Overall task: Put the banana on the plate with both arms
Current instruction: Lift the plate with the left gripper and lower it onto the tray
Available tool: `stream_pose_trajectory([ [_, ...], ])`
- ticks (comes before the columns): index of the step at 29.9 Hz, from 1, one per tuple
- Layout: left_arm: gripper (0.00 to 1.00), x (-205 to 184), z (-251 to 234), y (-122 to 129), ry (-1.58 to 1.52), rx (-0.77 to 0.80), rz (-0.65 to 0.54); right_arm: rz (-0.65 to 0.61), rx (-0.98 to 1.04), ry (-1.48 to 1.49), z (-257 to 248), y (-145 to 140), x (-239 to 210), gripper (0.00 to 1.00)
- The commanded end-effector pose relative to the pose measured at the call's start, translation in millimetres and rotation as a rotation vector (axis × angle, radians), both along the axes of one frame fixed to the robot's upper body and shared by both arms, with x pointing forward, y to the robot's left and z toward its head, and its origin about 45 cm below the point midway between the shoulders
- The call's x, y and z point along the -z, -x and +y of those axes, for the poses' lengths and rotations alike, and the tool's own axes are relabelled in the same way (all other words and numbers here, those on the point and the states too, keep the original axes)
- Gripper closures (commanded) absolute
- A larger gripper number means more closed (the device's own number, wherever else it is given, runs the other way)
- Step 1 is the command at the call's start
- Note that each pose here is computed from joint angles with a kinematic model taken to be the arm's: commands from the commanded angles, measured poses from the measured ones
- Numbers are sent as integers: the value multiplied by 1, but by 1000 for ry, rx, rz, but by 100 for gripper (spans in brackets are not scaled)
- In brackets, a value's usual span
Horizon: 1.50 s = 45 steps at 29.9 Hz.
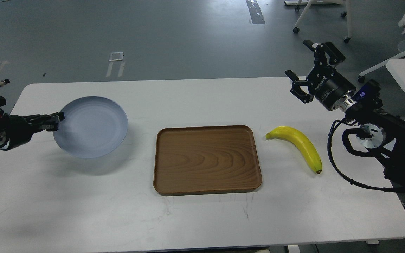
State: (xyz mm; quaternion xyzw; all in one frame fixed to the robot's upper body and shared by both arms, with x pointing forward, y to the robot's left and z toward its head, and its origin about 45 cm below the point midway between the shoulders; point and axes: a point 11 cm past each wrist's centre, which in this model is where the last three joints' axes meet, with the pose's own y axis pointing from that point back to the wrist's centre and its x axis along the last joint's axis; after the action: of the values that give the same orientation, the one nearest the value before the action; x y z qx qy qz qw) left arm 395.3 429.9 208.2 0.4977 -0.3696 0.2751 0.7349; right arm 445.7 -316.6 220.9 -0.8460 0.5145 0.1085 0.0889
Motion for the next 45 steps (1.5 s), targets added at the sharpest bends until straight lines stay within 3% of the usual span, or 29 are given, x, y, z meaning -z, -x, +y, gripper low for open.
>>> stream_pose_trajectory([
  [1, 100, -24, -33, -17, 30, 81, -20, 1, 0, -1, 1, 0, 0, 0],
  [8, 100, -14, -126, -33, 3, 312, 35, -25, 0, 0, 2, -7, -11, 0],
  [18, 100, 37, -237, -30, 22, 486, 121, -157, -29, 21, 20, -39, -76, 0],
  [29, 100, 66, -288, -25, 7, 532, 161, -166, -34, 24, 22, -41, -81, 0],
  [42, 100, 83, -287, -23, -37, 513, 192, -159, -28, 27, 18, -39, -77, 0],
  [43, 91, 83, -285, -24, -39, 511, 192, -156, -28, 27, 18, -38, -76, 0],
  [44, 67, 82, -285, -25, -39, 509, 191, -153, -29, 27, 19, -38, -75, 0],
  [45, 53, 81, -285, -25, -37, 510, 190, -153, -29, 27, 19, -38, -75, 0],
])
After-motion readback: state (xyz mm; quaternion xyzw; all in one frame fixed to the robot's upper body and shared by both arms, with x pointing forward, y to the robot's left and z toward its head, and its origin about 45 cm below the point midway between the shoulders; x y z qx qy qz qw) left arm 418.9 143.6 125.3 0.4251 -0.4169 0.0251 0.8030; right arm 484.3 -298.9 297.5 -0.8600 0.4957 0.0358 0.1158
